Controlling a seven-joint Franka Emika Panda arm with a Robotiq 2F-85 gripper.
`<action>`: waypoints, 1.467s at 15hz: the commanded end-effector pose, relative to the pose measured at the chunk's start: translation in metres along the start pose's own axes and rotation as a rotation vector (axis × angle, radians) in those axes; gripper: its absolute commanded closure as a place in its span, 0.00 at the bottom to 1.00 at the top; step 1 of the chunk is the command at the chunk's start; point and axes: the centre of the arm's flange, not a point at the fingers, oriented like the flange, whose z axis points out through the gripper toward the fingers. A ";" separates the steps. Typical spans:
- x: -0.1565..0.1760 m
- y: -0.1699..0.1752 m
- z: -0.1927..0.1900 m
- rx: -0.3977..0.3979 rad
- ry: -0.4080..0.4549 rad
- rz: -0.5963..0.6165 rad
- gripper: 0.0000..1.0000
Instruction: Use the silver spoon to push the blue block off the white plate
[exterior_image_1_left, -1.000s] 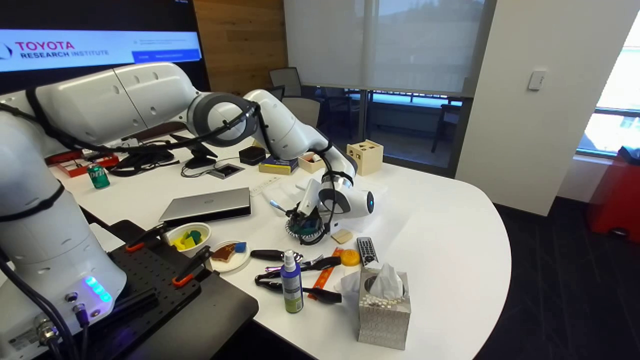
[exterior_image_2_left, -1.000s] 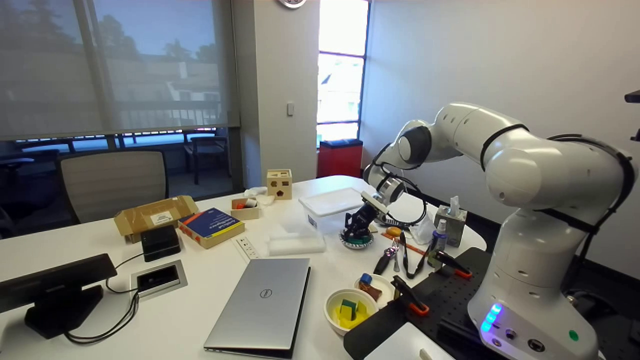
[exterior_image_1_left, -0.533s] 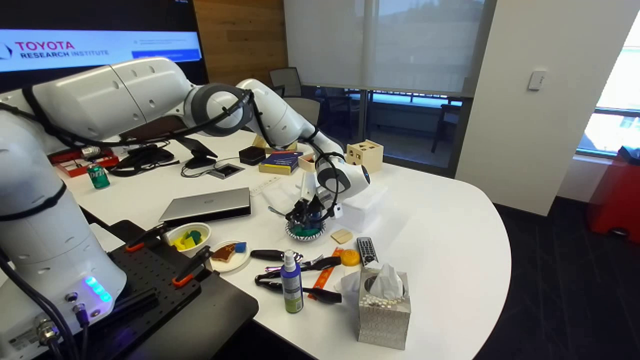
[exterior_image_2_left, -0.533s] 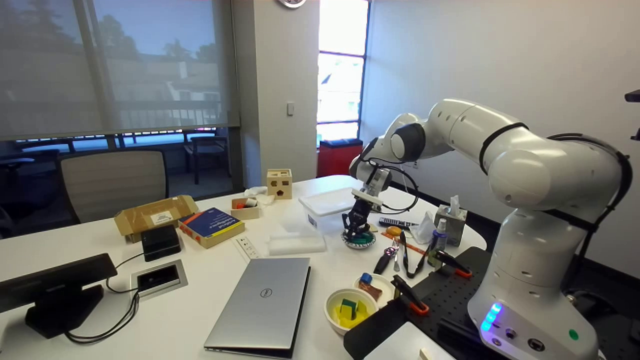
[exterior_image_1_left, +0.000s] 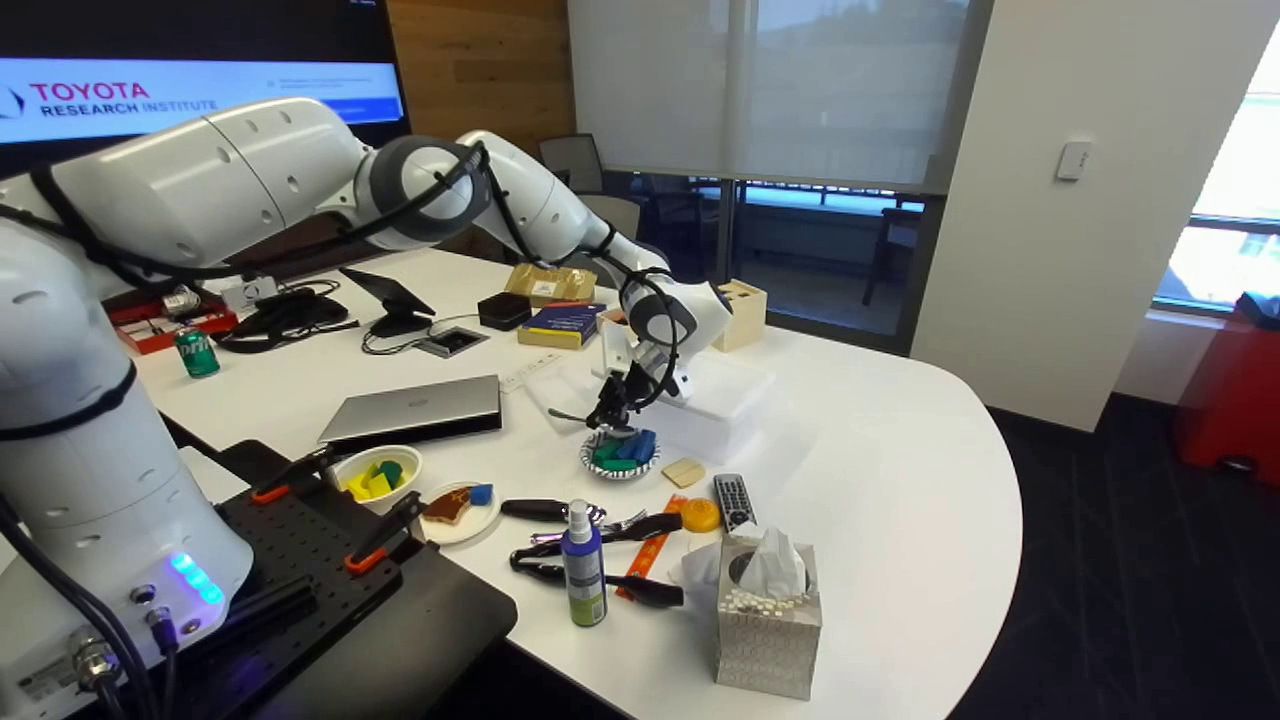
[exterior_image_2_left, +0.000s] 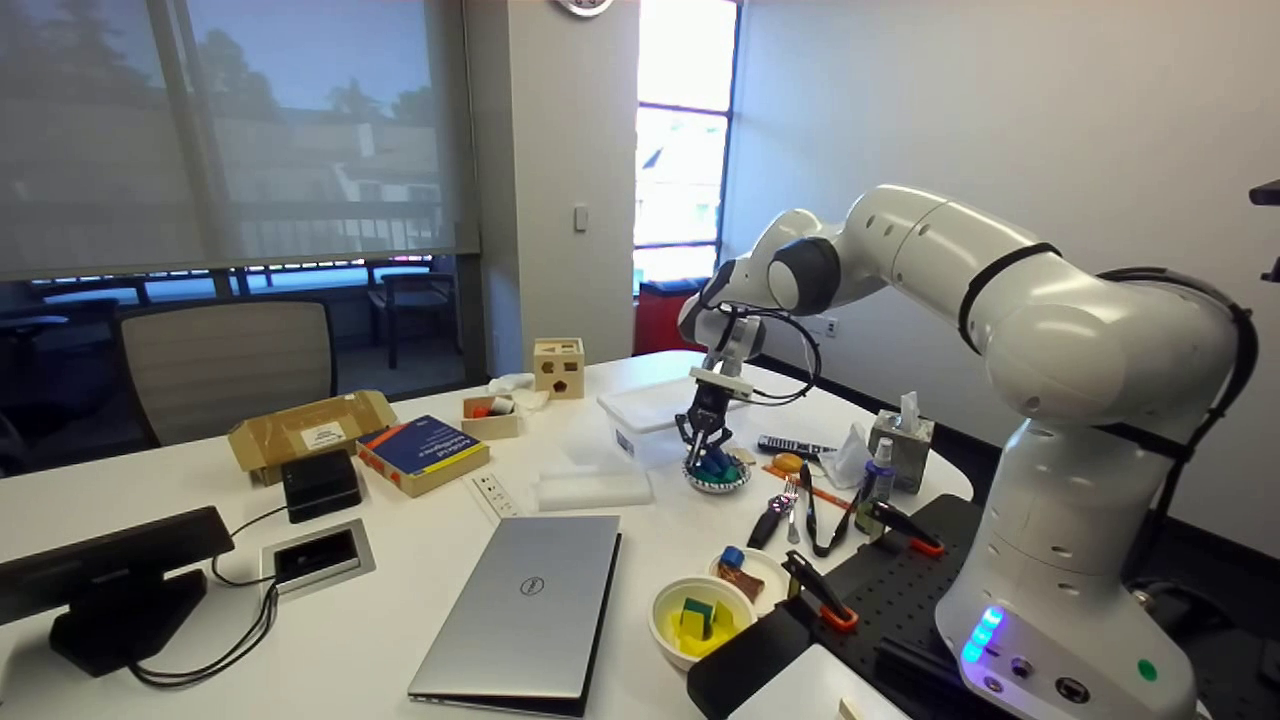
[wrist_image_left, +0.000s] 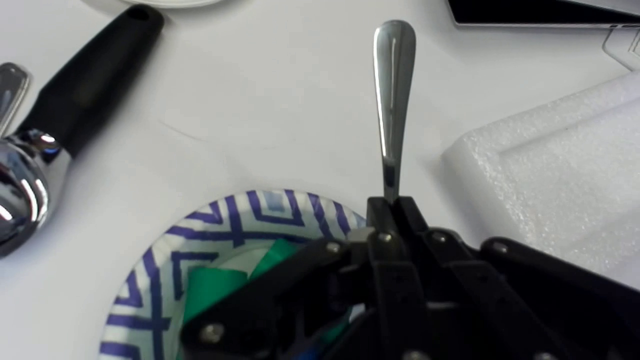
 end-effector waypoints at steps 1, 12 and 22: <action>-0.020 0.000 -0.012 0.036 0.003 -0.036 0.98; -0.028 0.049 0.003 0.311 -0.243 -0.143 0.98; -0.010 0.092 0.047 0.493 -0.463 -0.094 0.98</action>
